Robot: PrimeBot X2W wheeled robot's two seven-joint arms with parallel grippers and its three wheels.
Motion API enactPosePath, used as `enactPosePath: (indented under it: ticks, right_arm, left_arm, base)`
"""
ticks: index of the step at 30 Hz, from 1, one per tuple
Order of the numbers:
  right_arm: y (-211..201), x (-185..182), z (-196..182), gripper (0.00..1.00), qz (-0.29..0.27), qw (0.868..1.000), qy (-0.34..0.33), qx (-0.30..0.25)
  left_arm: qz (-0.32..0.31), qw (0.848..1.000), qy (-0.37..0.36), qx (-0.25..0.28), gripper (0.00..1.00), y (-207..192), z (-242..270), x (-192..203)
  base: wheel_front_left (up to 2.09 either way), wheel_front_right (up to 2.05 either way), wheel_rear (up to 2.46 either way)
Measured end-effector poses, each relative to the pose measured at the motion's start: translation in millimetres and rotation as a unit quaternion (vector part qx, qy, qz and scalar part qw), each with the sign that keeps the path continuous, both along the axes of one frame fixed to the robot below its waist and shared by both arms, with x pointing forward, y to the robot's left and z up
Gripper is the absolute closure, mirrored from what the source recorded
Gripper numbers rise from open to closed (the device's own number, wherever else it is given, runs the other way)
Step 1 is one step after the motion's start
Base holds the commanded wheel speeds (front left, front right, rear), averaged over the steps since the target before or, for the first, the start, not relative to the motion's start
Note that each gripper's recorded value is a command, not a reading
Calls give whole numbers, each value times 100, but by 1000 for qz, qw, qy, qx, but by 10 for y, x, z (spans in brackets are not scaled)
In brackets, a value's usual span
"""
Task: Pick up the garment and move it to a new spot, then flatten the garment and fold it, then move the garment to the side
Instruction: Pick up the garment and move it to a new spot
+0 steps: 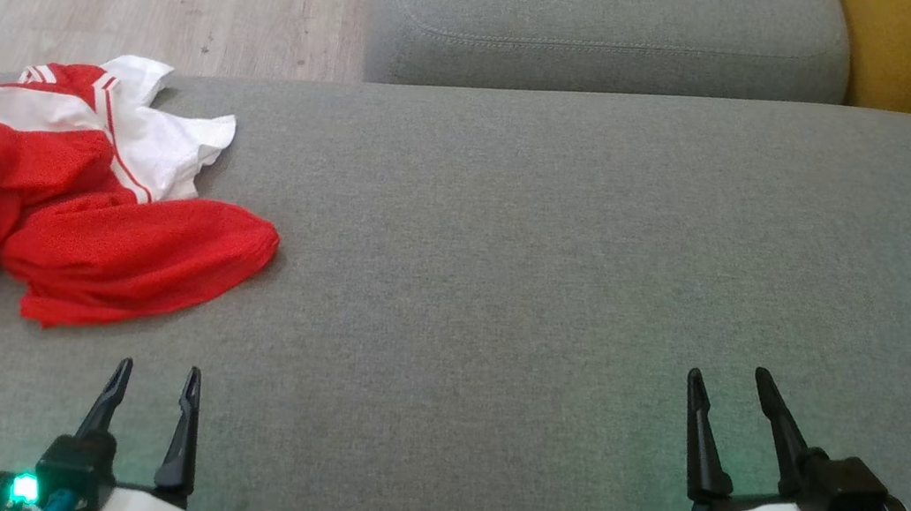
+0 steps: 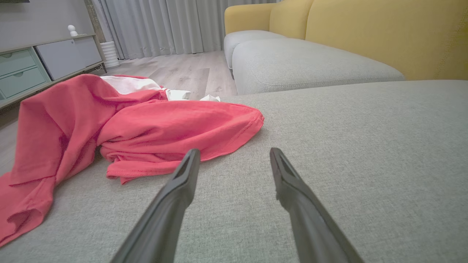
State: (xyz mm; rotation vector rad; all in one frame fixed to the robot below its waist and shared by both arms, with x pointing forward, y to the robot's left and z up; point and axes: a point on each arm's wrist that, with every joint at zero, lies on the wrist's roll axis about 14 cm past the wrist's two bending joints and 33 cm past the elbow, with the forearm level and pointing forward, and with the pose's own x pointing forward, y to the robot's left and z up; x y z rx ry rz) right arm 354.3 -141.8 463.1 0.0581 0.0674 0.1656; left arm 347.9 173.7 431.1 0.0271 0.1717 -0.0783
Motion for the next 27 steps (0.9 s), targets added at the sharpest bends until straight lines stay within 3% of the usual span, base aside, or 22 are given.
enactPosePath:
  ticks: [8, 14, 24, 27]
  right_arm:
    - [174, 57, 35, 0, 29, 999, -7, -11]
    - [615, 152, 93, 0, 97, 995, -17, -10]
    - [1633, 64, 149, 0, 251, 968, -24, -7]
    - [1777, 44, 186, 0, 273, 962, -30, -8]
  left_arm:
    - [19, 1000, -1, 0, 0, 117, 9, -75]
    - [73, 997, -5, -2, 0, 434, 28, -306]
    - [220, 975, 5, -26, 0, 1164, -80, -1117]
    - [239, 971, 1, -30, 0, 1268, -49, -1222]
  base:
    - [0, 0, 0]
    - [0, 0, 0]
    - [0, 0, 0]
    - [0, 0, 0]
